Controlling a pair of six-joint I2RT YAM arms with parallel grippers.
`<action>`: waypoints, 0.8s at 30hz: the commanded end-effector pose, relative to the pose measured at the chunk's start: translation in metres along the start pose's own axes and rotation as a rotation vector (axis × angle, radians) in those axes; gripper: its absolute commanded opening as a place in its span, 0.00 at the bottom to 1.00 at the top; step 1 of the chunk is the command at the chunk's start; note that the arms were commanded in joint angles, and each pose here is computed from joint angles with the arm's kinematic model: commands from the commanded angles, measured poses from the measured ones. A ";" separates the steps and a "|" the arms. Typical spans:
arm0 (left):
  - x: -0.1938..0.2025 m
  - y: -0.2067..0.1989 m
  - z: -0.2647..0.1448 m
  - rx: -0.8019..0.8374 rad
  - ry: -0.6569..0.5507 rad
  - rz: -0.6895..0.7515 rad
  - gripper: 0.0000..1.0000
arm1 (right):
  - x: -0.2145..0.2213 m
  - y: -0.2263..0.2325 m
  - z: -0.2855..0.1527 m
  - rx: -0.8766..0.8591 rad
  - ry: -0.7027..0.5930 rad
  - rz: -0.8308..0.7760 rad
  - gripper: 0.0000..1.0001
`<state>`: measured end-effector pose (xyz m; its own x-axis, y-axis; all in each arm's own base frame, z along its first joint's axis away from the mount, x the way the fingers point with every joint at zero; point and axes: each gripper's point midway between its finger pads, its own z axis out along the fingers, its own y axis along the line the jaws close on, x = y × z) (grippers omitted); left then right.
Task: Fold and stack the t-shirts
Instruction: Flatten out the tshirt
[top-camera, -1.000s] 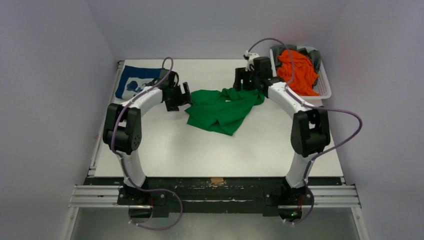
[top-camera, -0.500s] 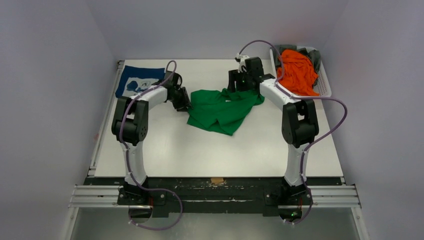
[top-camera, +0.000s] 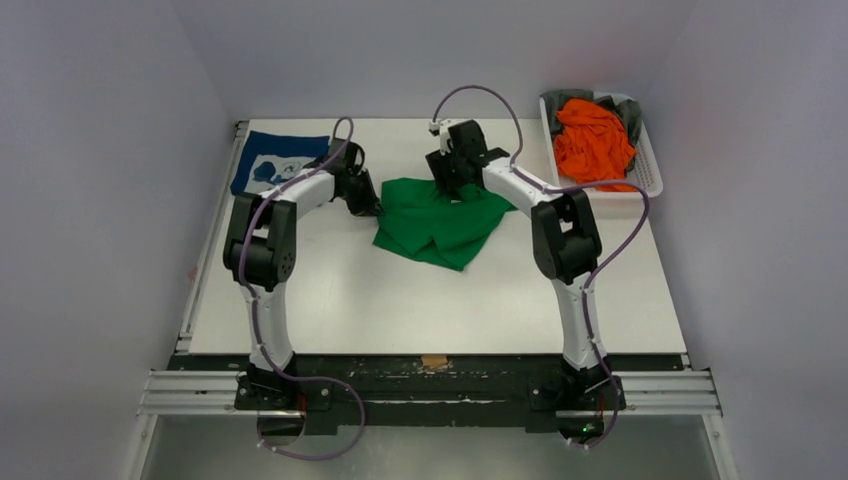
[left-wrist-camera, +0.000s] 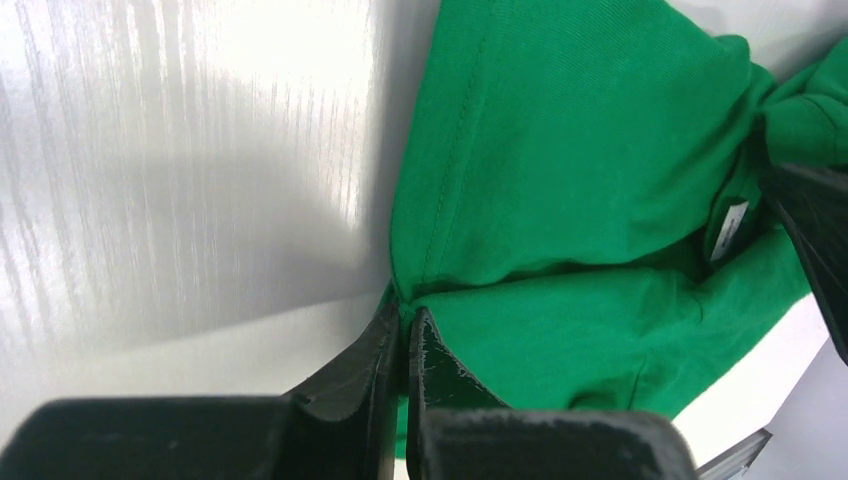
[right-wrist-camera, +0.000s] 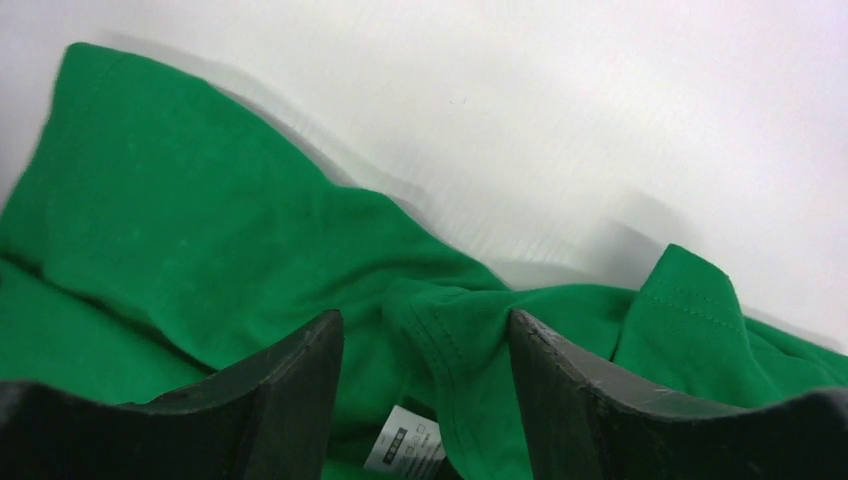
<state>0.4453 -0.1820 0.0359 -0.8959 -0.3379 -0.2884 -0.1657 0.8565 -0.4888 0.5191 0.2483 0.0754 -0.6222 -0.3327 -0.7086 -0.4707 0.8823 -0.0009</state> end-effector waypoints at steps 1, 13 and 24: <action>-0.019 -0.023 -0.037 0.063 -0.095 0.064 0.00 | -0.020 -0.018 0.000 0.117 -0.038 -0.041 0.54; -0.028 -0.031 -0.086 0.040 -0.188 0.113 0.00 | -0.051 -0.058 -0.044 0.363 -0.217 0.141 0.00; -0.078 -0.072 -0.240 0.119 -0.632 0.188 0.00 | -0.115 -0.126 -0.226 0.452 -0.630 0.390 0.00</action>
<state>0.4287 -0.1501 0.2028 -0.7030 -0.3526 -0.6176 -0.0191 0.8775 -0.4792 0.5166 0.1347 0.2172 -0.4150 0.0099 -0.9098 0.0072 0.9999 0.0076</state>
